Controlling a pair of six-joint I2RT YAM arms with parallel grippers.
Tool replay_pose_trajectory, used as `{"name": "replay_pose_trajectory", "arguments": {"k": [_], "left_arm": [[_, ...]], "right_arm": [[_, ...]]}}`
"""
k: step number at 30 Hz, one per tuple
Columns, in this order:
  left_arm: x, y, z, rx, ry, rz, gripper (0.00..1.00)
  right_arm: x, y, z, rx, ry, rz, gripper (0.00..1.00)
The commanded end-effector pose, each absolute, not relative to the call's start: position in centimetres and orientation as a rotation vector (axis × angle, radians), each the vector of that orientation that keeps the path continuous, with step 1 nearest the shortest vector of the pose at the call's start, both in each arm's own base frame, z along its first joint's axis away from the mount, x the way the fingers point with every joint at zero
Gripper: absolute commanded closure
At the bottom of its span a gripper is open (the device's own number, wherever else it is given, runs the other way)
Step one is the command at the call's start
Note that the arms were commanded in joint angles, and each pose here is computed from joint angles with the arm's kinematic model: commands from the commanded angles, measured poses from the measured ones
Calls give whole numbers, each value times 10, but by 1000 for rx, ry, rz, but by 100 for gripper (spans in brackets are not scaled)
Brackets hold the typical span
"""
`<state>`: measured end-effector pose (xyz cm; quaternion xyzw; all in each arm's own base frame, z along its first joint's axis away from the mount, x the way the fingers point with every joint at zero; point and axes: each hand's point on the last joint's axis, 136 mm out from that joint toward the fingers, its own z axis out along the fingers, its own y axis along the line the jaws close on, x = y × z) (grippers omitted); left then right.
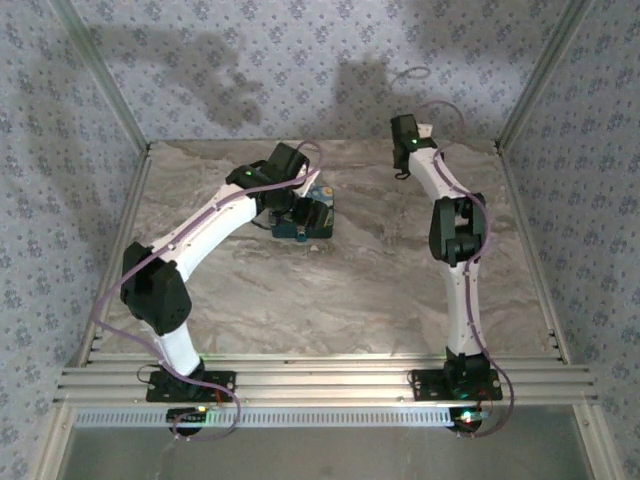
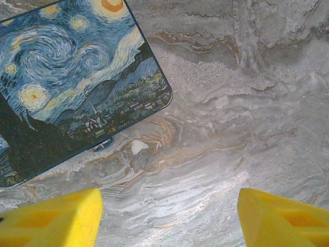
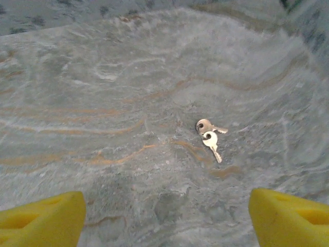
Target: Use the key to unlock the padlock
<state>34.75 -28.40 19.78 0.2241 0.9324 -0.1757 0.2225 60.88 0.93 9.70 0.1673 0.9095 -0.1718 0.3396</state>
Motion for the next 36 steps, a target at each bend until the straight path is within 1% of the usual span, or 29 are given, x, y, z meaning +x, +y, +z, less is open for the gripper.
{"name": "replay_pose_trajectory", "arguments": {"k": [1,6,10,12,14,22,29,36], "left_arm": [[347,-289,199,627,2582,-501,30],[348,-290,196,634,2588,-499,30],[346,-286,193,638,2598,-479,30],[344,-283,191,644,2602,-461,30],[343,-278,190,646,2602,-441,30],[342,-274,185,654,2612,-422,30],[340,-271,181,651,2622,-413,30],[342,-278,180,647,2619,-454,30]], "right_arm": [[607,-3,68,687,2406,-280,19],[622,-15,50,868,2334,-166,22],[627,-25,25,1036,2334,-56,25],[634,-31,16,1078,2316,11,27],[635,-32,8,1106,2316,41,28],[638,-34,5,1110,2311,59,28],[644,-44,31,1045,2293,-18,29],[633,-37,27,995,2331,-20,29]]}}
